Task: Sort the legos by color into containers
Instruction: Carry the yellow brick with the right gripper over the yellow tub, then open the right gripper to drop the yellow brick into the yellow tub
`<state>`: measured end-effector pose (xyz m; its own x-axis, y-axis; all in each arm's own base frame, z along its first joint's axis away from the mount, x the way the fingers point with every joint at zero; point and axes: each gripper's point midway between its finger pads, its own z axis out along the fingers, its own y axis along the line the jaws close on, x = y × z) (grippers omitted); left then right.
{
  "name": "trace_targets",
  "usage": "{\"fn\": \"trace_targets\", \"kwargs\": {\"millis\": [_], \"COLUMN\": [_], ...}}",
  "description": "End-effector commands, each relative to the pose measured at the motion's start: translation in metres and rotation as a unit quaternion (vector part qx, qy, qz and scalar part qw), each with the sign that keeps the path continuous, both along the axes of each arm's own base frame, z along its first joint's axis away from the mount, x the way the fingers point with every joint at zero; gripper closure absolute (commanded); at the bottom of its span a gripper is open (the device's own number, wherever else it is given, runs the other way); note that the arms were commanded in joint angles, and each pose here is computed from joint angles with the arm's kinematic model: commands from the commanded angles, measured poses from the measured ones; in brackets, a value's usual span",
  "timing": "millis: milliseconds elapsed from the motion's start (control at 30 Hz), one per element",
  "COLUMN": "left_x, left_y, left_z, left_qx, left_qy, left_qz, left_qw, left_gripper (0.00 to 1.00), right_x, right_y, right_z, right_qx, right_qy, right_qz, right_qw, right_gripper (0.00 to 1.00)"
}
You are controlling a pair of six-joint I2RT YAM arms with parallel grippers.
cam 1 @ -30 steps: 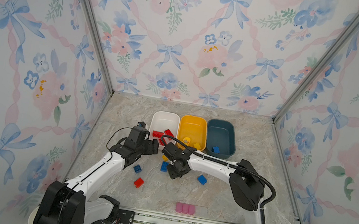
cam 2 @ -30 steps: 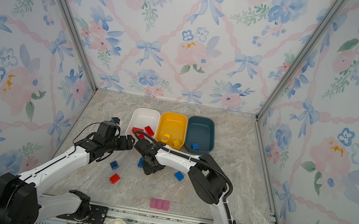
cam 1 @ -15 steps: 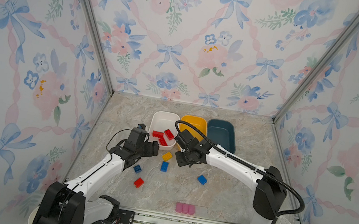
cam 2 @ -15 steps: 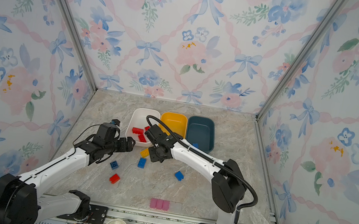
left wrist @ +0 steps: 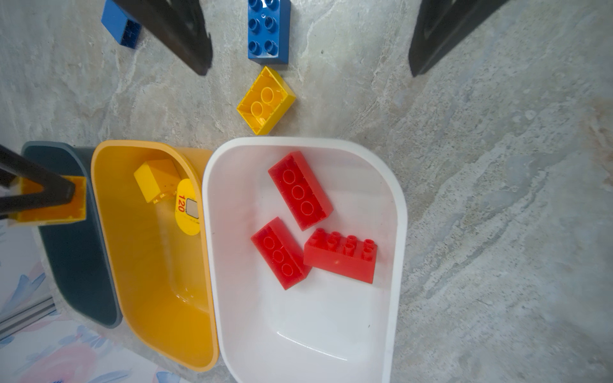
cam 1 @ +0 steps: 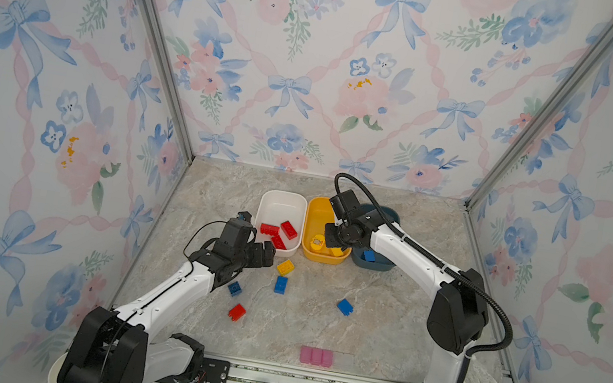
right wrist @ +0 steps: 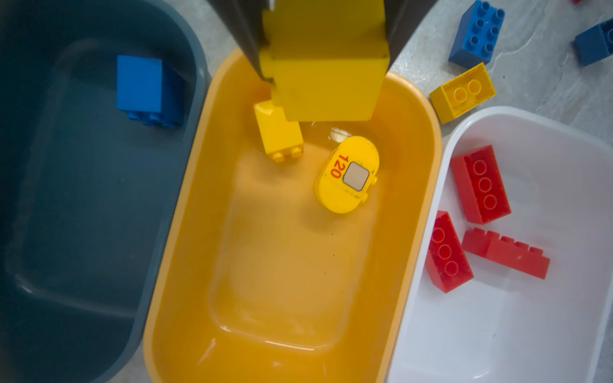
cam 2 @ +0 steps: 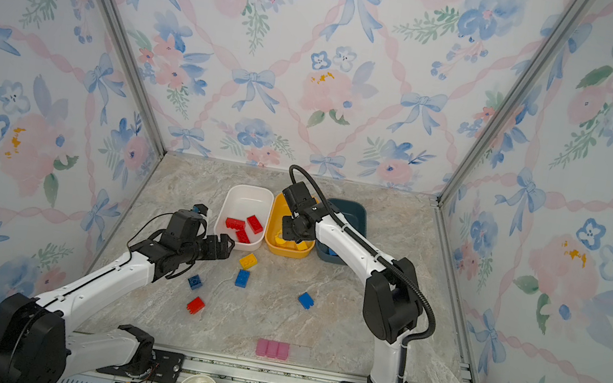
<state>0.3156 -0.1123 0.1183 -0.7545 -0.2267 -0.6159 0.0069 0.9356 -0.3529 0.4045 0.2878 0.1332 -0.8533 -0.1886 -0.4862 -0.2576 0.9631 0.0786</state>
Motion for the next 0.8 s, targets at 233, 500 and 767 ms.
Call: {"fn": "trace_targets", "kwargs": {"millis": [233, 500, 767], "left_x": [0.001, 0.001, 0.0], "left_y": [-0.019, -0.022, -0.022], "left_z": [-0.01, -0.017, -0.018], "left_qx": [-0.002, 0.004, 0.005], "left_qy": [0.011, 0.018, 0.02], "left_qz": [-0.017, -0.019, -0.019], "left_qw": [1.0, 1.0, 1.0], "left_gripper": [0.04, 0.04, 0.04], "right_x": [0.053, 0.055, 0.051], "right_y": [-0.01, -0.01, -0.008], "right_z": [-0.04, -0.054, -0.045], "right_qx": [-0.014, -0.021, -0.016], "right_qy": [0.015, 0.029, 0.025], "right_qz": [-0.032, -0.035, -0.033], "right_qw": [0.999, 0.999, 0.999], "right_gripper": [0.58, 0.46, 0.39]}}
